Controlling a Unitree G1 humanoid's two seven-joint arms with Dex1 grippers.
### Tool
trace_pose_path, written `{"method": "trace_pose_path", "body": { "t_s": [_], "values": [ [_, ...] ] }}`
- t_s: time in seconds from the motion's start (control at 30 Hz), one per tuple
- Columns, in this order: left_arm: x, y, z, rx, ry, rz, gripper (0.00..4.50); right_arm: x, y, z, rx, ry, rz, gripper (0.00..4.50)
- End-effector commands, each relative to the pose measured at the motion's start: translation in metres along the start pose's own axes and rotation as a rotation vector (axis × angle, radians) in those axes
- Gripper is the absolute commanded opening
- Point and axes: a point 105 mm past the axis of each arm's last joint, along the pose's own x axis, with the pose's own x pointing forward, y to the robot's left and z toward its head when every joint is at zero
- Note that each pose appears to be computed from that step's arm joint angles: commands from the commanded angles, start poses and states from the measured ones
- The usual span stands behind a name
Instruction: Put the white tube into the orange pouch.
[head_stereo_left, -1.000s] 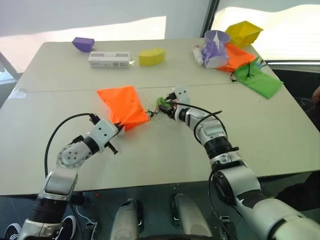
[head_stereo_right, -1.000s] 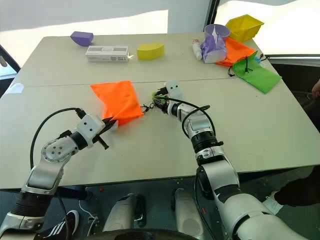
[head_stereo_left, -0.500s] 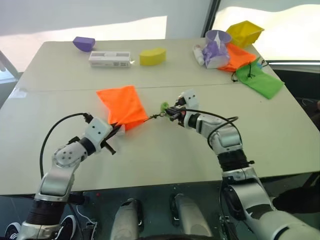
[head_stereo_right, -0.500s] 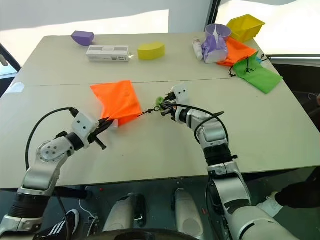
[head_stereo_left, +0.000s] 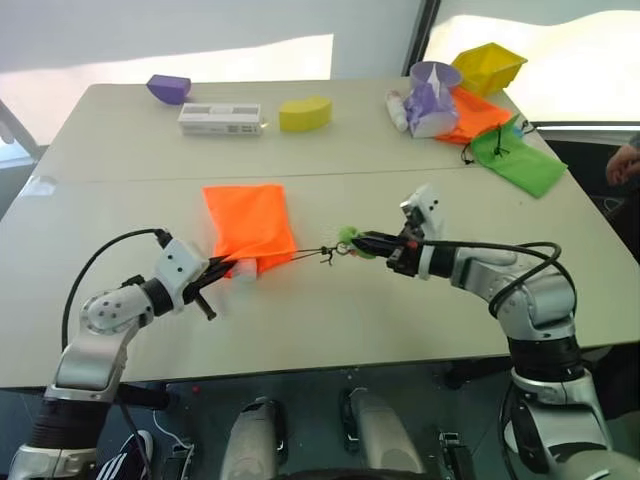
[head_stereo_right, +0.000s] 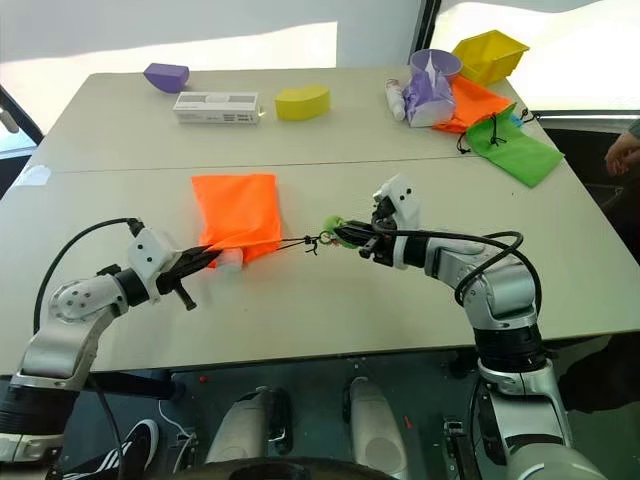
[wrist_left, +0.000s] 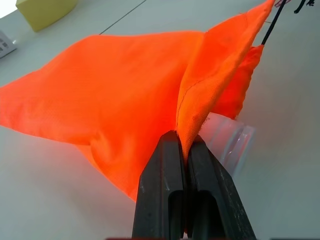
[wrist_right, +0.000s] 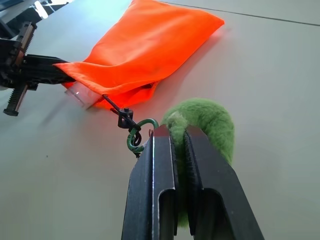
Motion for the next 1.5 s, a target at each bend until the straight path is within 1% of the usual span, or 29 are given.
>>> {"method": "trace_pose_path", "body": {
  "t_s": [0.03, 0.07, 0.13, 0.17, 0.2, 0.23, 0.27, 0.3, 0.33, 0.37, 0.47, 0.53, 0.6, 0.73, 0.8, 0.83, 0.97, 1.03, 1.1, 1.23, 1.3, 1.37, 1.5],
  "values": [
    [-0.002, 0.002, -0.002, -0.033, 0.006, -0.01, 0.0, -0.003, 0.001, 0.012, -0.036, -0.055, -0.024, 0.04],
    [-0.003, 0.0, -0.001, -0.068, -0.007, -0.033, 0.27, -0.004, 0.001, 0.01, -0.04, -0.047, -0.025, 0.0],
    [-0.003, -0.001, 0.003, -0.074, -0.027, -0.044, 0.91, -0.005, 0.0, 0.008, -0.037, -0.044, -0.029, 0.0],
    [-0.004, -0.005, 0.007, -0.119, -0.041, -0.076, 1.44, -0.006, 0.001, 0.008, -0.041, -0.043, -0.028, 0.0],
    [-0.006, -0.011, 0.01, -0.214, -0.054, -0.127, 1.84, -0.007, 0.0, 0.009, -0.042, -0.046, -0.029, 0.0],
    [-0.009, -0.018, 0.016, -0.301, -0.084, -0.182, 2.36, -0.007, 0.0, 0.009, -0.044, -0.048, -0.031, 0.0],
    [-0.01, -0.021, 0.024, -0.312, -0.122, -0.205, 2.36, -0.008, -0.002, 0.009, -0.048, -0.049, -0.037, 0.0],
    [-0.011, -0.015, 0.034, -0.316, -0.174, -0.183, 2.36, -0.008, -0.003, 0.01, -0.048, -0.053, -0.043, 0.0],
    [-0.012, -0.011, 0.042, -0.344, -0.208, -0.174, 2.36, -0.008, -0.003, 0.01, -0.046, -0.056, -0.043, 0.0],
    [-0.014, -0.011, 0.05, -0.377, -0.225, -0.207, 2.36, -0.007, -0.003, 0.009, -0.044, -0.055, -0.039, 0.0],
    [-0.012, -0.011, 0.066, -0.382, -0.251, -0.27, 2.36, -0.004, -0.001, 0.005, -0.047, -0.049, -0.043, 0.0],
    [0.0, -0.01, 0.073, -0.308, -0.252, -0.279, 2.36, -0.002, -0.002, 0.004, -0.043, -0.055, -0.054, 0.0],
    [0.015, -0.011, 0.077, -0.283, -0.251, -0.296, 2.36, 0.0, -0.003, 0.002, -0.042, -0.055, -0.062, 0.0],
    [0.05, -0.02, 0.077, -0.146, -0.25, -0.311, 2.36, 0.003, -0.003, 0.003, -0.048, -0.064, -0.073, 0.0],
    [0.064, -0.03, 0.081, -0.135, -0.278, -0.325, 2.36, 0.003, -0.002, 0.002, -0.046, -0.066, -0.076, 0.0],
    [0.068, -0.034, 0.082, -0.149, -0.289, -0.336, 2.36, 0.003, -0.002, 0.001, -0.044, -0.068, -0.079, 0.0],
    [0.078, -0.049, 0.077, -0.108, -0.307, -0.352, 2.36, 0.005, 0.0, -0.001, -0.038, -0.083, -0.095, 0.0],
    [0.08, -0.058, 0.067, -0.105, -0.281, -0.373, 2.36, 0.005, 0.002, -0.002, -0.039, -0.086, -0.096, 0.0],
    [0.084, -0.061, 0.064, -0.101, -0.269, -0.374, 2.36, 0.004, 0.001, -0.003, -0.045, -0.092, -0.105, 0.0],
    [0.085, -0.049, 0.065, -0.075, -0.276, -0.319, 2.36, 0.003, 0.001, -0.003, -0.047, -0.101, -0.119, 0.0],
    [0.083, -0.043, 0.067, -0.088, -0.291, -0.313, 2.36, 0.002, 0.001, 0.001, -0.048, -0.114, -0.12, 0.0],
    [0.079, -0.036, 0.069, -0.164, -0.308, -0.322, 2.36, 0.002, 0.002, 0.006, -0.051, -0.126, -0.119, 0.0],
    [0.064, -0.024, 0.069, -0.181, -0.303, -0.401, 2.36, 0.005, 0.005, 0.01, -0.066, -0.129, -0.112, 0.0]
  ]
}}
